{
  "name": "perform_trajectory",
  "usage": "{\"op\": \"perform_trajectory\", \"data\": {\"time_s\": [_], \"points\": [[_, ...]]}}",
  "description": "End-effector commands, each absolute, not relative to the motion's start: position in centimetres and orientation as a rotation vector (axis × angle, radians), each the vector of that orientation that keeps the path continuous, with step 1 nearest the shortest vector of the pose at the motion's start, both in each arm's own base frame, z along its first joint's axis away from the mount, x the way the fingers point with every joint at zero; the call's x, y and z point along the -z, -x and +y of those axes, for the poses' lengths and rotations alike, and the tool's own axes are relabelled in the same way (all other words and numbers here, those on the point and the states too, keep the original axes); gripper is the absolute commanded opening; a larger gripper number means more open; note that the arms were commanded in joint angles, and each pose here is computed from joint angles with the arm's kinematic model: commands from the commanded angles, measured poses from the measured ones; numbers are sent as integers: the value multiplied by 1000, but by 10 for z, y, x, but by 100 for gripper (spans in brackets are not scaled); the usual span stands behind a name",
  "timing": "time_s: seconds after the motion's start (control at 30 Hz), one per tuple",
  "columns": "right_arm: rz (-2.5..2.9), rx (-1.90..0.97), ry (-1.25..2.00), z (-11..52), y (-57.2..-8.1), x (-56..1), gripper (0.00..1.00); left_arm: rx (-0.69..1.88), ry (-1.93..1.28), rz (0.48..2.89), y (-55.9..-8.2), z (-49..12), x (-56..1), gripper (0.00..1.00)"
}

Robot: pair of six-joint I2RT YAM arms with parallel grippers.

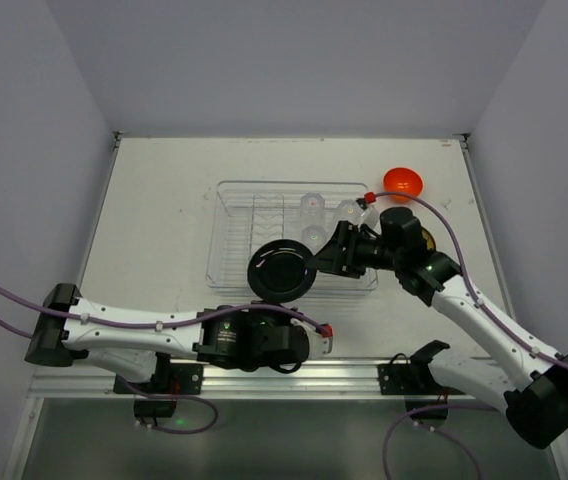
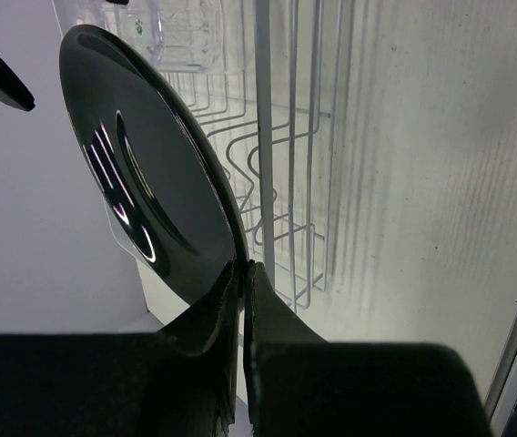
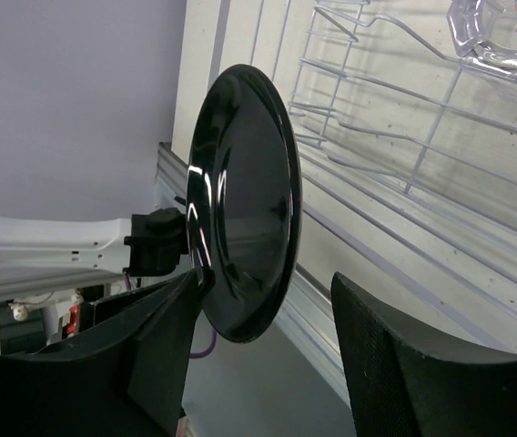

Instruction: Unload the mixed dishes from the dish rack

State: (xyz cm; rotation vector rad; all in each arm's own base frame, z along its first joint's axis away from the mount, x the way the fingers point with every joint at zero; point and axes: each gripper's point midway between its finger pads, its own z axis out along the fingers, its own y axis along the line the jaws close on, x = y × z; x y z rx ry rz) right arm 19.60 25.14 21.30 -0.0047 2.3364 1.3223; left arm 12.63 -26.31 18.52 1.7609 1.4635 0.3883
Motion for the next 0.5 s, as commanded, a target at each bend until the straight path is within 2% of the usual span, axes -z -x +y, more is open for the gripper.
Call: {"op": "perform_trajectory", "data": {"time_s": [0.0, 0.13, 0.3, 0.43, 0.47], "points": [[2298, -1341, -31, 261, -203, -217, 62, -417, -1765, 1404, -129, -268, -191, 0], [2297, -1349, -34, 269, -206, -215, 59, -419, -1764, 1400, -129, -270, -189, 0], [2324, -1332, -25, 279, -205, -207, 45, -420, -1763, 1396, -129, -270, -187, 0], [2319, -1325, -31, 280, -205, -203, 15, -437, -1764, 1394, -130, -268, -184, 0], [2314, -1320, -36, 278, -205, -204, 2, -438, -1759, 1395, -130, -268, -185, 0]]}}
